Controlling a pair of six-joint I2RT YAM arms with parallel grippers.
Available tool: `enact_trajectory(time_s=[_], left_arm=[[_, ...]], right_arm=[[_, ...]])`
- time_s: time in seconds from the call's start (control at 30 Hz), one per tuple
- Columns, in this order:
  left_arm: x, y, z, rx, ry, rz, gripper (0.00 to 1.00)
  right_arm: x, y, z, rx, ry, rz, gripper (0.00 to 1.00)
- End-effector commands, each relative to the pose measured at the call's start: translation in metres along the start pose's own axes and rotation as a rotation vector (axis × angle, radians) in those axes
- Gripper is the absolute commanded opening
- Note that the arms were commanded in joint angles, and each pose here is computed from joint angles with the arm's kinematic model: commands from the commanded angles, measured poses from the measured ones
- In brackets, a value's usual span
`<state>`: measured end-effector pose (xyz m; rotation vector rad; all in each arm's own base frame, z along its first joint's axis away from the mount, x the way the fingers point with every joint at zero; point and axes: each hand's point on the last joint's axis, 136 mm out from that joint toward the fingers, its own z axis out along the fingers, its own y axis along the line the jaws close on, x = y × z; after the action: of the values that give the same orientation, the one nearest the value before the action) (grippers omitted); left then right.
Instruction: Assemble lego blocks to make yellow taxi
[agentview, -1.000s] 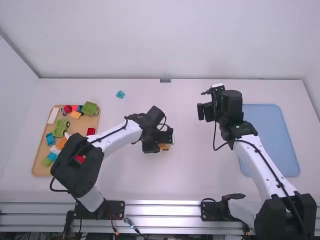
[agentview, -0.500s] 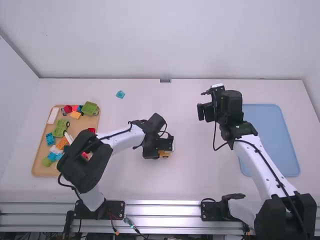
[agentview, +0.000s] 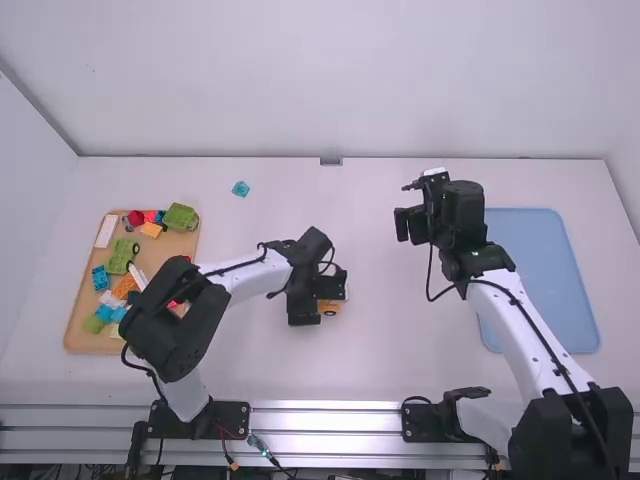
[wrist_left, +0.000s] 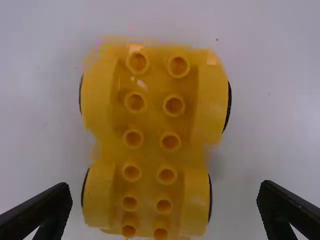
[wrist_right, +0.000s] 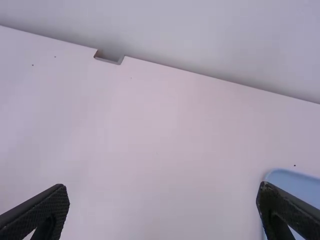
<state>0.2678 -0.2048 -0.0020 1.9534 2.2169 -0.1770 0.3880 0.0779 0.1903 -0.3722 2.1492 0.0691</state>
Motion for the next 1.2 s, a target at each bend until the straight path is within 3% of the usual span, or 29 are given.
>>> enact_trajectory(time_s=[0.0,0.17,0.33,0.43,0.57,0.63,0.67,0.7,0.87,0.9,0.93,1.1,1.17], left_arm=[[-0.007,0.017,-0.02,-0.04,-0.018,-0.11,0.99],[-0.005,0.04,-0.064,-0.101,-0.043,-0.299,0.99],[0.028,0.074,-0.117,-0.198,-0.113,-0.555,0.99],[0.063,0.096,-0.142,-0.258,-0.163,-0.847,0.99],[0.141,0.11,-0.165,-0.312,-0.194,-1.342,0.99],[0.197,0.103,-0.169,-0.318,-0.177,-1.648,0.99],[0.201,0.102,-0.169,-0.319,-0.176,-1.668,0.99],[0.233,0.092,-0.169,-0.315,-0.164,-1.868,0.99],[0.307,0.051,-0.157,-0.308,-0.129,-2.247,1.0],[0.314,0.044,-0.154,-0.303,-0.12,-2.293,0.98],[0.326,0.033,-0.15,-0.294,-0.109,-2.344,0.91],[0.349,0.007,-0.138,-0.287,-0.095,-2.5,0.89],[0.355,0.0,-0.133,-0.288,-0.094,-2.541,0.81]], right_arm=[[-0.016,0.0,-0.003,-0.001,-0.034,-0.003,0.99],[-0.019,0.0,-0.003,0.001,-0.043,-0.003,0.99],[-0.019,0.0,-0.003,0.001,-0.043,-0.002,0.99],[-0.019,0.0,-0.003,0.001,-0.043,-0.003,0.99],[-0.019,-0.001,-0.003,0.001,-0.046,-0.003,0.99],[-0.022,-0.001,-0.003,0.002,-0.057,-0.004,0.99],[-0.022,-0.001,-0.003,0.003,-0.058,-0.004,0.99],[-0.025,-0.001,-0.003,0.004,-0.067,-0.004,0.99],[-0.029,-0.002,-0.004,0.008,-0.084,-0.033,0.99],[-0.029,-0.002,-0.004,0.008,-0.085,-0.036,0.99],[-0.03,-0.002,-0.004,0.008,-0.088,-0.034,0.99],[-0.032,-0.002,-0.004,0.009,-0.095,-0.035,0.99],[-0.033,-0.002,-0.004,0.01,-0.099,-0.035,0.99]])
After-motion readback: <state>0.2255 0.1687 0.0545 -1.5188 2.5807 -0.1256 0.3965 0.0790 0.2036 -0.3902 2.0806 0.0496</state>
